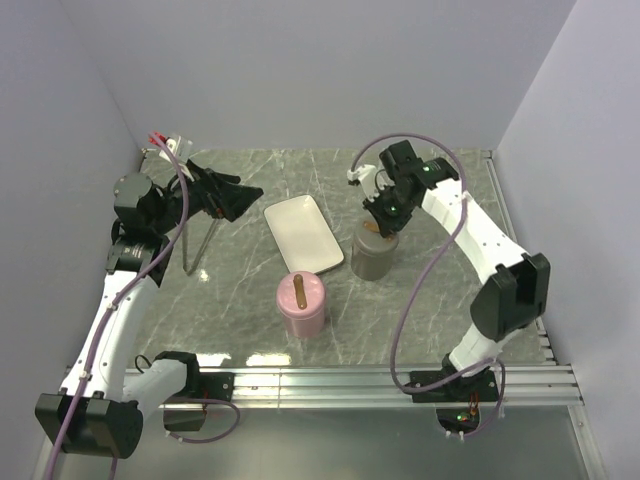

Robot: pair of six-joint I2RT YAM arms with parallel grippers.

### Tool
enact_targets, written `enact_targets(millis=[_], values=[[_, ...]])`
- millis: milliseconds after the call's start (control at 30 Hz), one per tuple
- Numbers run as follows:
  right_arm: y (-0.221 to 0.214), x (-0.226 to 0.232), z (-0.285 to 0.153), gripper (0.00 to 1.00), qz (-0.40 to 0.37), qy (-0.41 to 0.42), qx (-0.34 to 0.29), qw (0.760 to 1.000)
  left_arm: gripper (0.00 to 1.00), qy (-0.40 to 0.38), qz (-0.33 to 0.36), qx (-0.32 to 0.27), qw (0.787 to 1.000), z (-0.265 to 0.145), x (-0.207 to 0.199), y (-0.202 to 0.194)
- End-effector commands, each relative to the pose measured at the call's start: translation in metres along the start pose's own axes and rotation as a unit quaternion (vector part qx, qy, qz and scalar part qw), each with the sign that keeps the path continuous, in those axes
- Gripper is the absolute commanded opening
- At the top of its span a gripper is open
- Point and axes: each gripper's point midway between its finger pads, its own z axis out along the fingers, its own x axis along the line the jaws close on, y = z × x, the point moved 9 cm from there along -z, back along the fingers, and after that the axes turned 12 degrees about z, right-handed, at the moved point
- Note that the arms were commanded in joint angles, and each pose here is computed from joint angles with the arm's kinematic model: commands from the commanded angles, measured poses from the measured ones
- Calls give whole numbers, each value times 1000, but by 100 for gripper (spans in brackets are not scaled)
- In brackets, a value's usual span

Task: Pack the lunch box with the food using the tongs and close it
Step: Move the packing box to the center of the board.

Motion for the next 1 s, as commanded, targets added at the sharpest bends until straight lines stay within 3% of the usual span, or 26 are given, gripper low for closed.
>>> enact_targets(millis=[0, 367, 967], values=[[-38, 15, -7, 0, -13, 41, 56, 998, 99, -11, 22, -18, 1000, -2, -6, 15], [-83, 45, -12, 0, -66, 105, 67, 990, 100, -14, 10, -18, 1000, 1, -4, 16], [-93, 115, -3, 0, -122, 212, 74, 967, 100, -13, 12, -17, 1000, 0, -5, 18]])
